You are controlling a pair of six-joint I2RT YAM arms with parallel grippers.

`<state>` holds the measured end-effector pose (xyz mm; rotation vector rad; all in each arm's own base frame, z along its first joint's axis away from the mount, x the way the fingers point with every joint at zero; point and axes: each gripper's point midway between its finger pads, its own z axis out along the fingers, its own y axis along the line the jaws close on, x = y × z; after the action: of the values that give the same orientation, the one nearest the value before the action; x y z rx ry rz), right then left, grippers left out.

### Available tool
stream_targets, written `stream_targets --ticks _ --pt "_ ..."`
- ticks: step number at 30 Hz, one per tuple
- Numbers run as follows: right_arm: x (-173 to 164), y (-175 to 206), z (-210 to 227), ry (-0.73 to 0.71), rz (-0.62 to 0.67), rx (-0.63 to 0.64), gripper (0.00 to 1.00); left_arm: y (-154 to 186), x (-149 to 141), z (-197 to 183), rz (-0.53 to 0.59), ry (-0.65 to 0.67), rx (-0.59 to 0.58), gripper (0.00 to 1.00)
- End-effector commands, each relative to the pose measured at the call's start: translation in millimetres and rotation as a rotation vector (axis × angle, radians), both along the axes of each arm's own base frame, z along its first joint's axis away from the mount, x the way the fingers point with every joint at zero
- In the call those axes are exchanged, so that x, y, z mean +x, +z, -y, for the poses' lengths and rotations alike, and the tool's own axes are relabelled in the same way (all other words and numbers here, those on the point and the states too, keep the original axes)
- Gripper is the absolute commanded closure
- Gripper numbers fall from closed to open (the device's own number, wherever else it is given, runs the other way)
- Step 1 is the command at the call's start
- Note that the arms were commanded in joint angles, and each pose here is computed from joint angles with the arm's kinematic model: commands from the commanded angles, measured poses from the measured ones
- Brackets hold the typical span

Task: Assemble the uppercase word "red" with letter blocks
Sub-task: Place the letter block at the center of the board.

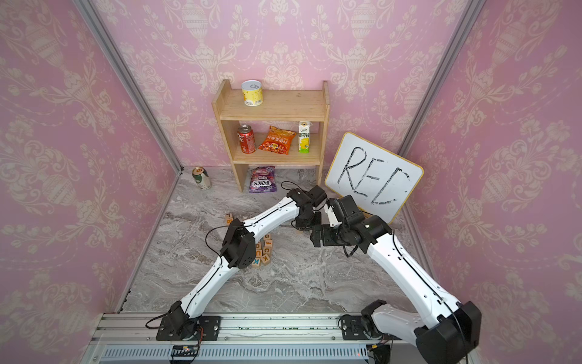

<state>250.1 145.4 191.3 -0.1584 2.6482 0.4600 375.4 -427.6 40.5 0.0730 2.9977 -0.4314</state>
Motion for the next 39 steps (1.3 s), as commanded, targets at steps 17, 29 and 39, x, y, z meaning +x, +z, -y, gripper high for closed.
stream_targets --ticks 17,29,39 --pt "0.6 -2.7 0.8 0.017 -0.009 0.007 0.0 -7.1 6.1 4.5 -0.017 0.018 -0.034 0.51" --pt "-1.5 -2.9 1.9 0.008 -0.009 0.012 0.0 -0.4 3.2 14.3 -0.024 0.017 -0.077 0.48" --pt "-2.4 -2.4 2.9 0.003 -0.006 0.014 0.0 2.2 -0.7 14.6 -0.02 0.008 -0.068 0.48"
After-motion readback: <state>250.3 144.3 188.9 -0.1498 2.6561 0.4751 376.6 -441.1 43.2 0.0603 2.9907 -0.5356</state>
